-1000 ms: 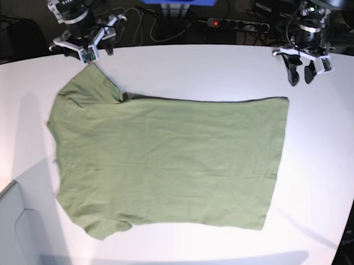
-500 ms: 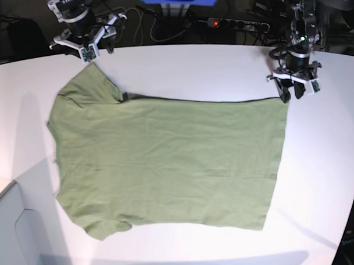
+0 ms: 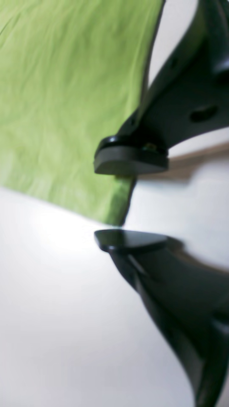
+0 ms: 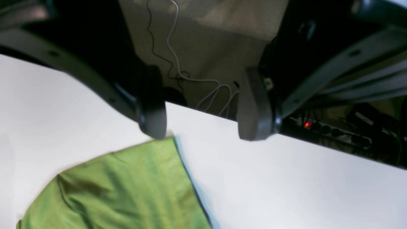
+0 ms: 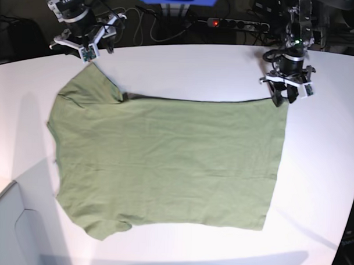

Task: Fold the T-shirt properly
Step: 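Lower both grippers onto the two shoulder corners of the green shirt, then close both grippers on the shoulder corners and pull them apart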

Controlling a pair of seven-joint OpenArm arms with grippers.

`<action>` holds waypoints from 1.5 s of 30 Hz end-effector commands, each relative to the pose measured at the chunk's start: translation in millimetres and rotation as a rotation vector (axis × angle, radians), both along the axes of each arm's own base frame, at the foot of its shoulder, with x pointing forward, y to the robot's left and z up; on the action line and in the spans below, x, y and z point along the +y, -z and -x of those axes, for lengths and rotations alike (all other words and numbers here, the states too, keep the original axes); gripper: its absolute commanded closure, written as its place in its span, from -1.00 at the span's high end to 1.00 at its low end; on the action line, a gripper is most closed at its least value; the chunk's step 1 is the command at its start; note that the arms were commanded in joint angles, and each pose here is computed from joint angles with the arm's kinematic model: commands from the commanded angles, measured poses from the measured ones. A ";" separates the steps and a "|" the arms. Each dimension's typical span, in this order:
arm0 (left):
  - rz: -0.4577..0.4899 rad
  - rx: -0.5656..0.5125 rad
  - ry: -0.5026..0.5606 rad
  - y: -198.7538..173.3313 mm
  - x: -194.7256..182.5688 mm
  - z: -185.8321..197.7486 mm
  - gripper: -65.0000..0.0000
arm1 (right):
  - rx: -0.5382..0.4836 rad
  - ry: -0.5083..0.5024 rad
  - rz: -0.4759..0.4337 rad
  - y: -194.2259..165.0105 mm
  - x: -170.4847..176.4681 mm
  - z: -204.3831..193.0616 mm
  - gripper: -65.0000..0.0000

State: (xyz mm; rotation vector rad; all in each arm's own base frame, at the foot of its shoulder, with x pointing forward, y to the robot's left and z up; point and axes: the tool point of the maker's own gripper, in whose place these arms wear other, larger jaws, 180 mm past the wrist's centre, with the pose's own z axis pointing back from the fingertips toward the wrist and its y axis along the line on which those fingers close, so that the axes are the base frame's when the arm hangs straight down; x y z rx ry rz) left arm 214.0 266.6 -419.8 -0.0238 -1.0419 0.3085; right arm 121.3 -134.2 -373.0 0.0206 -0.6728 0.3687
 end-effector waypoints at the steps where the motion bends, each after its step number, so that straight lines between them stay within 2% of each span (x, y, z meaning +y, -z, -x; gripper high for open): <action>1: -0.003 0.008 0.007 -1.2 1.0 1.0 -0.20 | -0.020 -0.010 -0.007 -5.2 1.7 -1.2 0.05; 7: -0.003 0.012 0.001 -0.5 2.9 3.7 -0.71 | -0.020 -0.010 -0.007 -5.2 1.7 -1.2 0.04; 11: -0.008 0.013 0.001 -0.6 3.5 3.8 -0.83 | -0.026 -0.010 -0.007 -6.0 1.7 -3.4 0.05; 14: -0.008 0.013 0.000 -0.8 4.1 3.8 -0.99 | -0.046 -0.010 -0.011 -8.9 2.4 -9.5 0.05; 24: -0.010 0.015 0.001 -0.5 4.1 4.5 -1.00 | -0.108 -0.002 -0.002 -10.6 -1.4 -40.8 0.05; 33: -0.012 0.015 0.002 -0.4 4.1 4.5 -1.00 | 0.009 0.039 0.039 44.3 -23.1 -36.2 0.09; 45: -0.014 0.016 0.003 -0.4 4.1 4.5 -1.00 | 0.025 0.045 0.051 54.6 -29.0 -40.9 0.04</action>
